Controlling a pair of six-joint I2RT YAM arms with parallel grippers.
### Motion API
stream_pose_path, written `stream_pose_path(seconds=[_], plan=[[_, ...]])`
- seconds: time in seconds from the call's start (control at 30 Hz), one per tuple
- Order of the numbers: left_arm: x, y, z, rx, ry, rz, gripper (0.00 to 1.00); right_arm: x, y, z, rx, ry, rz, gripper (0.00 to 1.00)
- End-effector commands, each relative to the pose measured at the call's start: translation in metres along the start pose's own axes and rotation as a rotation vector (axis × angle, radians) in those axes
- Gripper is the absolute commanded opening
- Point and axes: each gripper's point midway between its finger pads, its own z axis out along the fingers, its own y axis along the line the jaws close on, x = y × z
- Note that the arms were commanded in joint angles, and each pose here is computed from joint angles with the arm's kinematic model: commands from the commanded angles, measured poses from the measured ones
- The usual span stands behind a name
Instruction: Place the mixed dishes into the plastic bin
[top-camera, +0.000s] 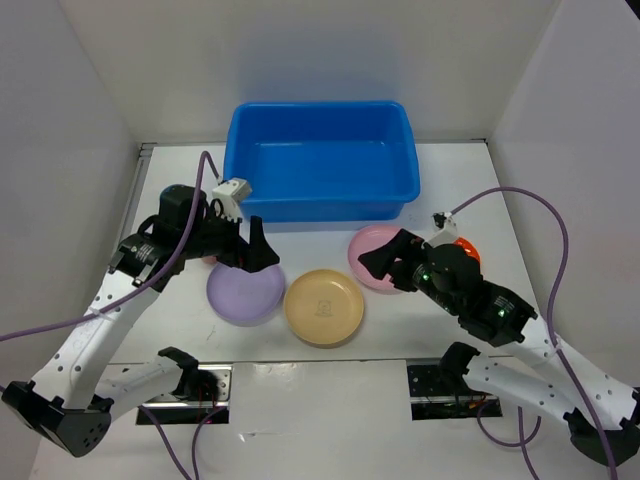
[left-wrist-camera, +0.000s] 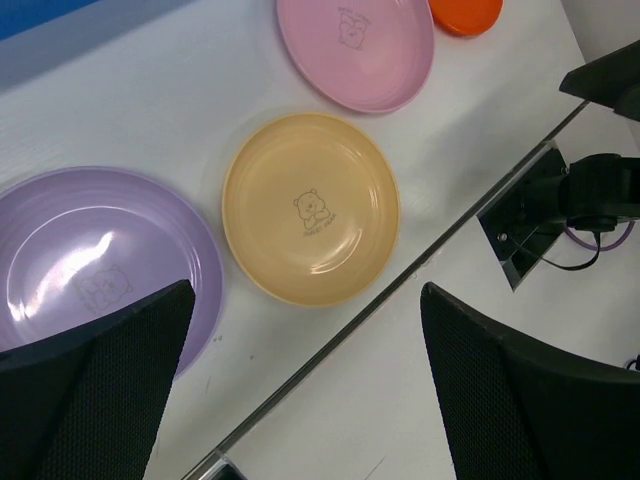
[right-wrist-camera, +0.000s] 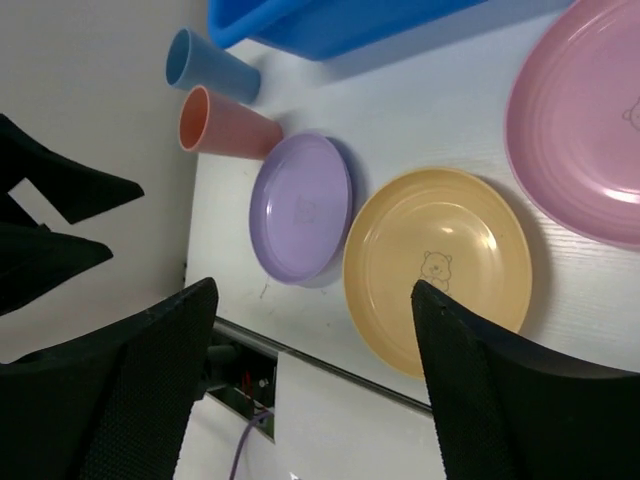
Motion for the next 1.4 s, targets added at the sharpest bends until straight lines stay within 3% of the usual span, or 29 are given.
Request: stream_pose_path(seconds=[0.0, 0.1, 0.43, 0.63, 0.8, 1.1, 1.37], plan=[[-0.014, -0.008, -0.006, 0.028, -0.065, 0.018, 1.0, -0.01, -0.013, 0.001, 0.041, -0.041, -0.013, 0.86], [-0.008, 0.0, -0.007, -0.017, -0.045, 0.012, 1.0, -0.019, -0.028, 0.004, 0.091, -0.065, 0.01, 0.91], [0.006, 0.025, 0.0, -0.131, 0.005, -0.008, 1.0, -0.017, -0.106, 0.032, 0.371, -0.009, 0.083, 0.93], [0.023, 0.036, 0.013, -0.149, 0.079, -0.036, 1.0, -0.013, -0.131, 0.032, 0.46, -0.045, 0.163, 0.87], [0.027, 0.036, 0.019, -0.13, 0.092, -0.041, 1.0, 0.004, -0.153, 0.045, 0.542, 0.001, 0.175, 0.86], [0.028, 0.024, 0.027, -0.043, 0.076, -0.04, 1.0, 0.037, -0.188, 0.067, 0.64, 0.097, 0.179, 0.8], [0.031, 0.027, 0.031, -0.045, 0.076, -0.051, 1.0, 0.049, -0.21, 0.078, 0.701, 0.105, 0.174, 0.72]])
